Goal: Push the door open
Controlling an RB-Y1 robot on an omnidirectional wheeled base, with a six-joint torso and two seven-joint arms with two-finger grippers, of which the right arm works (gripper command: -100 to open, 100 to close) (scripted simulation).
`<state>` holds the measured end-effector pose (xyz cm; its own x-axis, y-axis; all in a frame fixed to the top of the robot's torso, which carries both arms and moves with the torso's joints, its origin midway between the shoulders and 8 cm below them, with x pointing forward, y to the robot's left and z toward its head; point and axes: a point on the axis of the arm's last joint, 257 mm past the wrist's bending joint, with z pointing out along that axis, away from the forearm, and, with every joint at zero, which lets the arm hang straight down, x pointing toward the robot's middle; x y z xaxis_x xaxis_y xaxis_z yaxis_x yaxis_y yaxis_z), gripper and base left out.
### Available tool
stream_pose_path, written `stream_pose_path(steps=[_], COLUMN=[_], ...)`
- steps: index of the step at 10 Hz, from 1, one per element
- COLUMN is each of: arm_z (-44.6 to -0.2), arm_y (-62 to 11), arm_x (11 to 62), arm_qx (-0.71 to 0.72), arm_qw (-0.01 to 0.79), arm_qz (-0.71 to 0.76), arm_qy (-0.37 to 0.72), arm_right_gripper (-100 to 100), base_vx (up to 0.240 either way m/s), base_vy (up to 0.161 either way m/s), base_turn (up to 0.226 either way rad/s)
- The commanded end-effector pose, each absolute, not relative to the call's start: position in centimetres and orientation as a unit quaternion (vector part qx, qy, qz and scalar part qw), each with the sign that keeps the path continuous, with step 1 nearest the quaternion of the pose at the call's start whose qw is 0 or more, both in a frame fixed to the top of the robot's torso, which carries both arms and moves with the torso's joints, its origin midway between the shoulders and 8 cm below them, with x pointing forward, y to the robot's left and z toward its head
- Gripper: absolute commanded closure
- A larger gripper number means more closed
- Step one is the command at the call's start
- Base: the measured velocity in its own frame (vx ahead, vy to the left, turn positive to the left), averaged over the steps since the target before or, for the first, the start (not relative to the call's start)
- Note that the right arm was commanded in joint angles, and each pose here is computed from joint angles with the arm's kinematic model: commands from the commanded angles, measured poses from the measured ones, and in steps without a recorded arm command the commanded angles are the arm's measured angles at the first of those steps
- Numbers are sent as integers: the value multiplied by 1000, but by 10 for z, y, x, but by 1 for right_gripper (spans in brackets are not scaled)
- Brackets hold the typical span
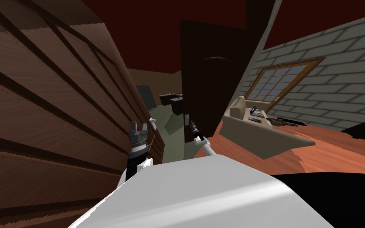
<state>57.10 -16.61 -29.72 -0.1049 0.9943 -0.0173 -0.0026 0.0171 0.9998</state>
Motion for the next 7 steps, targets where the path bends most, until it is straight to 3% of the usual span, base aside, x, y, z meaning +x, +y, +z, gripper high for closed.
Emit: stream_pose_path(steps=[1, 7], arm_z=[-297, -296], arm_y=[-171, -175], arm_x=[572, 574], arm_qx=[467, 470], arm_qw=[482, 485], arm_qz=[519, 519], arm_qy=[530, 524], arm_right_gripper=[-100, -100], base_vx=[188, 223], base_vy=[20, 20], base_turn=[18, 24])
